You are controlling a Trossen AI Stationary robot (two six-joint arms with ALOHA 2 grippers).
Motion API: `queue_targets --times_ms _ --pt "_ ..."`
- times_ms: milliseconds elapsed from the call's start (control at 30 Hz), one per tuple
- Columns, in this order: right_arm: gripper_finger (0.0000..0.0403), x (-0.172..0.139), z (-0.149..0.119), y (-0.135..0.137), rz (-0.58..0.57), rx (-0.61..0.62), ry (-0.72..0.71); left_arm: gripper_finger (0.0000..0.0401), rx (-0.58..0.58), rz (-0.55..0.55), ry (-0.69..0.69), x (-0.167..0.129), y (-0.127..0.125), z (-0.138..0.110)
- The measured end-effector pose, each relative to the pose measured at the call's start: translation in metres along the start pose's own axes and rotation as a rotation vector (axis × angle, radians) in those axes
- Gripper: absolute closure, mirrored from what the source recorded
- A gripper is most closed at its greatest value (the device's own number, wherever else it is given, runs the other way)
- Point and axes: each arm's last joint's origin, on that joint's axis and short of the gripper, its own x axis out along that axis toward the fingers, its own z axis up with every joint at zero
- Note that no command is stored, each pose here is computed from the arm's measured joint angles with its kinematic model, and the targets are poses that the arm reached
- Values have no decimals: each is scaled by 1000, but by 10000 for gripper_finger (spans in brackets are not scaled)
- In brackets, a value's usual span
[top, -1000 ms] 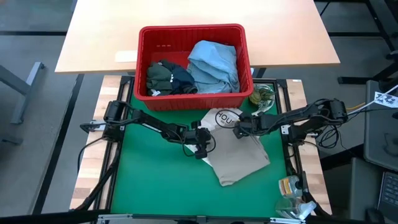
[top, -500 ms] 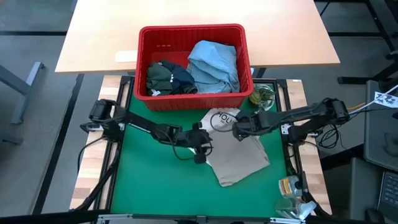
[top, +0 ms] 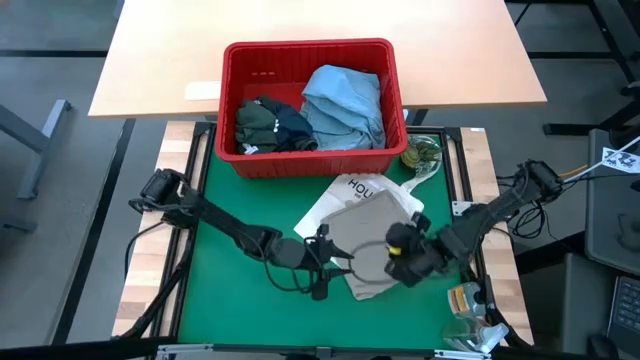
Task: Fold Laundry from Bin
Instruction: Fold the brown shorts
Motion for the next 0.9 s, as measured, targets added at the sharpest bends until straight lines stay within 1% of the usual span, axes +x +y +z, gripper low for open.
queue_targets --times_ms 100,200,400,567,667,767,900 --pt "233 -6 -14 8 29 -5 2 245 -20 -19 -59 9 -5 -10" --pt "233 -13 -25 14 55 0 1 245 -25 -21 -70 18 -5 -26" --pt "233 -22 -40 19 82 -40 -6 245 1 8 6 34 6 -58" --pt "233 -15 -53 17 60 -64 -1 245 10 -47 78 45 19 -81" --pt "233 -5 -64 12 37 -32 31 245 -14 -75 73 47 23 -80" --pt "233 5 -75 10 40 -17 41 245 -30 -76 61 48 24 -78" --pt "233 18 -89 1 7 -3 90 245 -32 -76 70 47 24 -79"
